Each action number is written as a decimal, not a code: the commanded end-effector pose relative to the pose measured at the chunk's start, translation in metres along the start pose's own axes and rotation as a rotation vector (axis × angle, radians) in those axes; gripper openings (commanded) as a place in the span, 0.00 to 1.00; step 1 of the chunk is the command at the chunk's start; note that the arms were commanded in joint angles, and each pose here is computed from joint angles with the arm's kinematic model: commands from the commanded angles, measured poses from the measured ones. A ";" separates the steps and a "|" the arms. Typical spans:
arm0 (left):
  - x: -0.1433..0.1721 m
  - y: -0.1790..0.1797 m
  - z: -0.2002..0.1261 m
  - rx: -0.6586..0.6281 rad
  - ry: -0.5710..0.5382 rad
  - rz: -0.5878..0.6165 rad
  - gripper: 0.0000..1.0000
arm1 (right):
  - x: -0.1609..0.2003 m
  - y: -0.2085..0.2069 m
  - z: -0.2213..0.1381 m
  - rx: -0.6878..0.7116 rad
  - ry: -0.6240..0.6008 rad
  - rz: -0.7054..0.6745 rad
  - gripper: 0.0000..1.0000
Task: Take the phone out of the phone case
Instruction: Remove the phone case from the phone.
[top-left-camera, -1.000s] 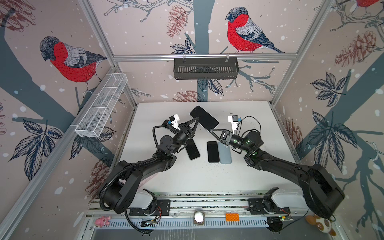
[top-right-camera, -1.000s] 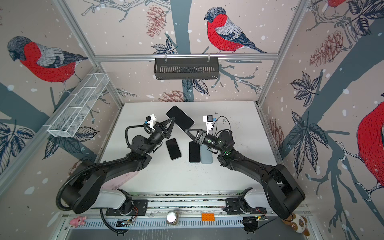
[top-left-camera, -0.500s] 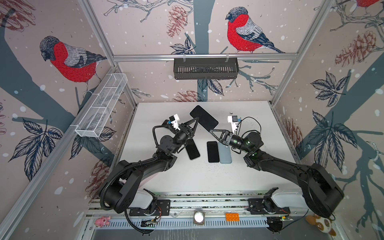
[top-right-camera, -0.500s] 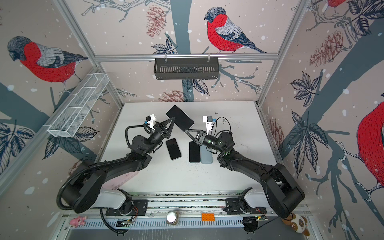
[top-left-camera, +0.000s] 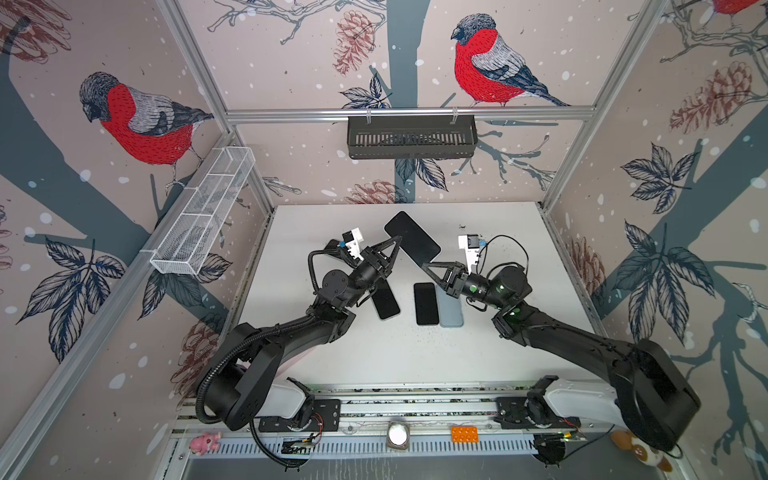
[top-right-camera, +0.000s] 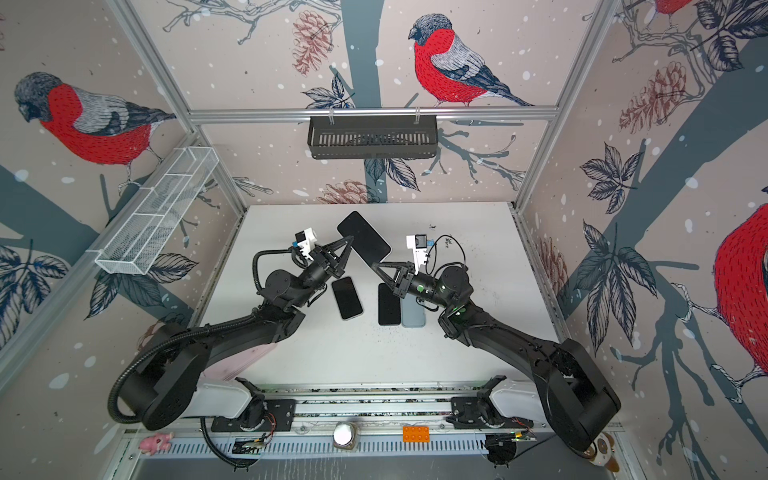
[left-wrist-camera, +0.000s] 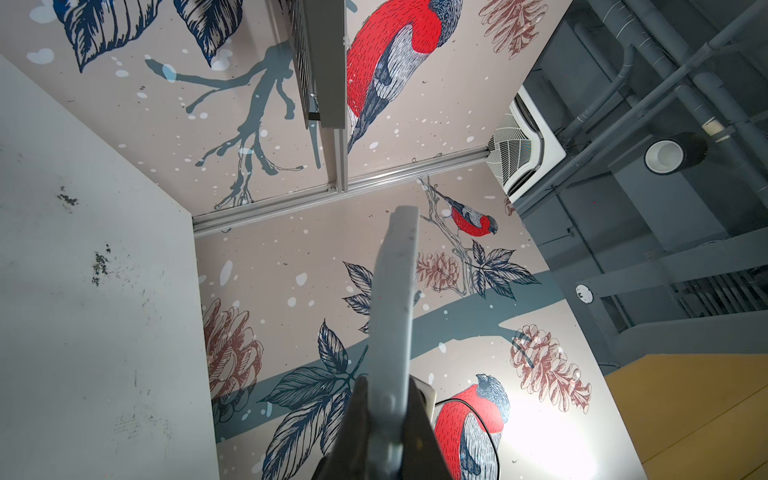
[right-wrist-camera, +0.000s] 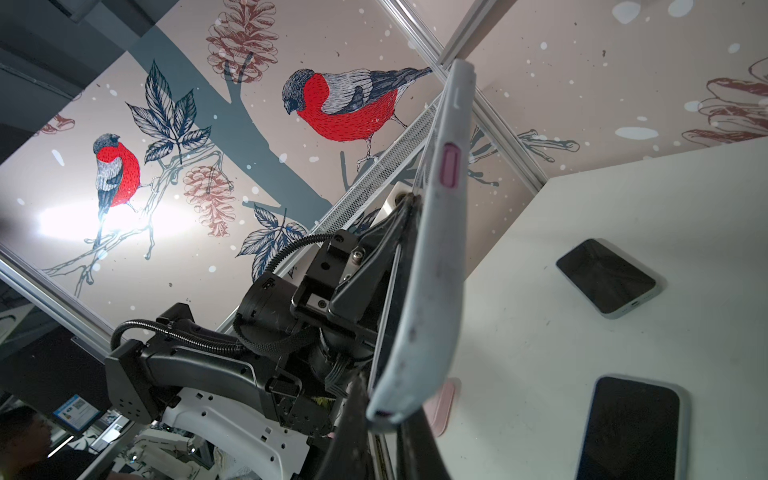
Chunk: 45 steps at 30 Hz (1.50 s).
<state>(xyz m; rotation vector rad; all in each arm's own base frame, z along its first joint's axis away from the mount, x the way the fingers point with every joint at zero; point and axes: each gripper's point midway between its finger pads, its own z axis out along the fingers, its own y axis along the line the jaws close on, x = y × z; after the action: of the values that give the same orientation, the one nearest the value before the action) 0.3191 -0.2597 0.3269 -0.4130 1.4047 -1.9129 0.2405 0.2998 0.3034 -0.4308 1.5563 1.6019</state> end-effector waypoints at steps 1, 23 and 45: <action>-0.005 -0.019 0.003 0.054 -0.031 -0.039 0.00 | 0.013 -0.001 -0.001 0.004 0.061 -0.157 0.03; 0.004 -0.021 0.013 0.042 -0.014 -0.037 0.00 | 0.019 -0.028 -0.011 0.087 0.088 -0.264 0.13; 0.007 -0.020 0.014 0.032 -0.016 -0.038 0.00 | 0.012 -0.058 -0.021 0.230 0.049 -0.274 0.20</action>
<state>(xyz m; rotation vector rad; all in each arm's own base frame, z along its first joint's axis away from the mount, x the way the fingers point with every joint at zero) 0.3236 -0.2762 0.3229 -0.4904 1.4729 -1.8915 0.2643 0.2822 0.2532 -0.5629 1.6214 1.2423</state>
